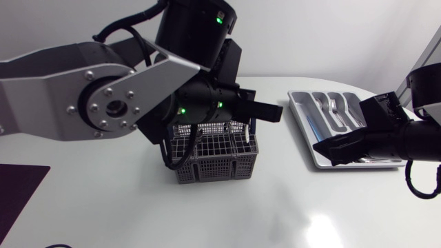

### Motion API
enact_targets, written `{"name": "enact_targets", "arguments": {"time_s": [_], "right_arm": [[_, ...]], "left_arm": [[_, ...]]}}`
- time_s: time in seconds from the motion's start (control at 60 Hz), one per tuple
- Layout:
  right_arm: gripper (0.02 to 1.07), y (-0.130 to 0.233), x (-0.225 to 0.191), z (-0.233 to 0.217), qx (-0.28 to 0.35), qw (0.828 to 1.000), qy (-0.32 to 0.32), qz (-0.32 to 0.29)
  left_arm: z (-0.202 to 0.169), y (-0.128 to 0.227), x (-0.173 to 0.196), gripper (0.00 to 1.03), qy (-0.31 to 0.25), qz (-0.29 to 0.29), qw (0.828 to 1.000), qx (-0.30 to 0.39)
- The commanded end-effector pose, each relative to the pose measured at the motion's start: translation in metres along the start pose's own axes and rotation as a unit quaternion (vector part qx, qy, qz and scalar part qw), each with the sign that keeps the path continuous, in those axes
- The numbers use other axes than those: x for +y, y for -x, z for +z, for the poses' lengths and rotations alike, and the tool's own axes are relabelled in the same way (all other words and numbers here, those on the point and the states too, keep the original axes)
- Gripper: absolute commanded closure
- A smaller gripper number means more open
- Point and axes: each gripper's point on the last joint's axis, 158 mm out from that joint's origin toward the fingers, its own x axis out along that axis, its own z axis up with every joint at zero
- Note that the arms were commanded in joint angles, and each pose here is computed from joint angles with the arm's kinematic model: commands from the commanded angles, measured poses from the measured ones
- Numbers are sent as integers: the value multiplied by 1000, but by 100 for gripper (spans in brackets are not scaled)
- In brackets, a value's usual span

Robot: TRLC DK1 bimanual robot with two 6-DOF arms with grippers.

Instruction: Unload the cutlery basket into the drawer organizer.

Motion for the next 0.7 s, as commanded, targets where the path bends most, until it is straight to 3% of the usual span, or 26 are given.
{"name": "enact_targets", "arguments": {"time_s": [0.0, 0.25, 0.683], "right_arm": [[7, 8, 17, 7, -23, 999, 26, 16], [7, 17, 75, 14, -72, 994, 50, 69], [17, 6, 129, 31, -138, 983, 116, 36]], "left_arm": [[-3, 5, -1, 97, 35, 1, 999, 4], [-9, 8, -11, 97, 104, 5, 995, 6], [-8, 5, -13, 97, 197, 44, 979, -3]]}}
